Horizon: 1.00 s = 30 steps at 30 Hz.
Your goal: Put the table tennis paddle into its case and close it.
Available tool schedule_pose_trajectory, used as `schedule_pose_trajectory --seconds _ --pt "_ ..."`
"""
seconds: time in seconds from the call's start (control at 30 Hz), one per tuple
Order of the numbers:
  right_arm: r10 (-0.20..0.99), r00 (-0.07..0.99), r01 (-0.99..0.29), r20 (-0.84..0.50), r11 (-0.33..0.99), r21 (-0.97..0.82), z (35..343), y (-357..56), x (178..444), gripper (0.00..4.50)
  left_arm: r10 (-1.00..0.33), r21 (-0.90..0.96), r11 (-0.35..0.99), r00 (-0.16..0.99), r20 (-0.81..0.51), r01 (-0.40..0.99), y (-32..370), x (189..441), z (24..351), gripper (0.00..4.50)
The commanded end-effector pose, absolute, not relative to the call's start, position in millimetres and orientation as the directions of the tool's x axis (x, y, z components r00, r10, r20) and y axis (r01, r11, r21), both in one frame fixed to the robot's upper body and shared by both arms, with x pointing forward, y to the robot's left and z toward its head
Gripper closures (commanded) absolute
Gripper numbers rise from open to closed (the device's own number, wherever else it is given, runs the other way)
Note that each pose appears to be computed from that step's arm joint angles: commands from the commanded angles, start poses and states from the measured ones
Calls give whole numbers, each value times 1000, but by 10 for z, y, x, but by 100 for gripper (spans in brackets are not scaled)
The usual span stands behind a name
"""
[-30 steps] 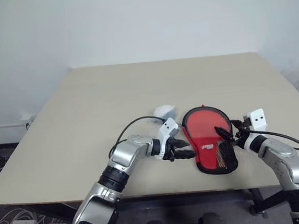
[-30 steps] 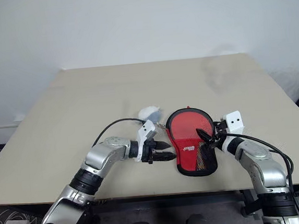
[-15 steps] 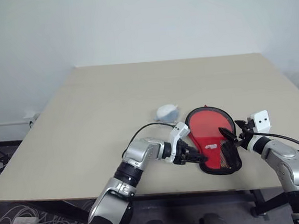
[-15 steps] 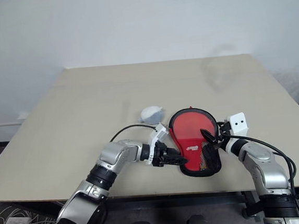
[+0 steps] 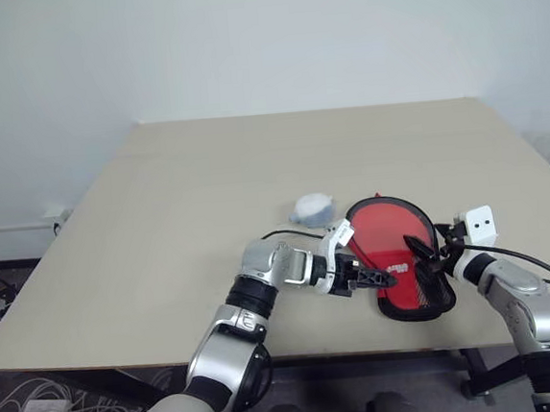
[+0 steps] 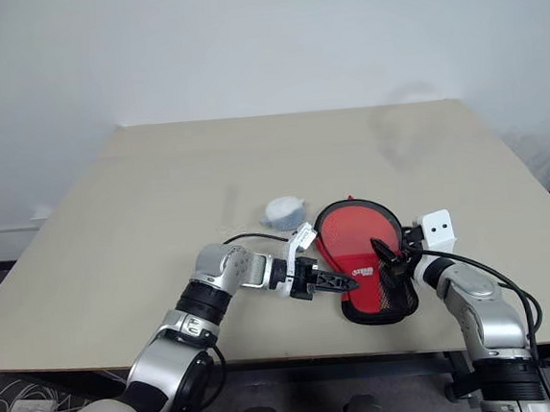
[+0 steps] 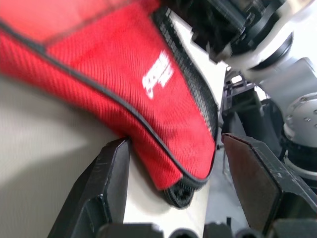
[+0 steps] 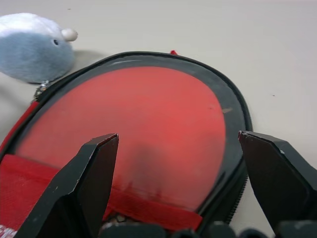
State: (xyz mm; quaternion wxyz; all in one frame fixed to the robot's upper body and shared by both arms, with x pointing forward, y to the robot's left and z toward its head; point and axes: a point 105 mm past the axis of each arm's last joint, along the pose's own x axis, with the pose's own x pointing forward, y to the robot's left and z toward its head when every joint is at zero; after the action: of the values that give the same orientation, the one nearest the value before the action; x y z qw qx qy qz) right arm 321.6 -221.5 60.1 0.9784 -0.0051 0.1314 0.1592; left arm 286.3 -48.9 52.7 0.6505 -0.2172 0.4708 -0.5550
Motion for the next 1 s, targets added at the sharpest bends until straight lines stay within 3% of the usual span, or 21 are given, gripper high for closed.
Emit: schedule_pose_trajectory --seconds 0.03,0.27,0.47,0.67,0.83,1.0 --pt "281 938 -284 -204 959 15 751 -2284 3266 28 -925 -813 295 -62 -374 501 -524 2860 570 199" --pt "246 948 -245 -202 969 31 759 -2341 3306 28 -919 -824 320 -59 -391 468 -519 2874 569 437" --pt "241 958 -233 -157 970 64 850 -2380 3317 28 -931 -851 307 -50 -361 426 -551 2900 625 445" --pt "304 945 -291 -124 950 113 952 -2373 3232 28 -934 -891 277 -119 -338 360 -599 2799 722 445" --pt "349 925 -342 -147 937 74 950 -2391 3113 28 -925 -923 216 -237 -298 317 -764 2561 893 445" --pt "323 933 -320 -158 946 42 939 -2461 3105 28 -872 -913 226 -346 -345 340 -852 2313 791 445"
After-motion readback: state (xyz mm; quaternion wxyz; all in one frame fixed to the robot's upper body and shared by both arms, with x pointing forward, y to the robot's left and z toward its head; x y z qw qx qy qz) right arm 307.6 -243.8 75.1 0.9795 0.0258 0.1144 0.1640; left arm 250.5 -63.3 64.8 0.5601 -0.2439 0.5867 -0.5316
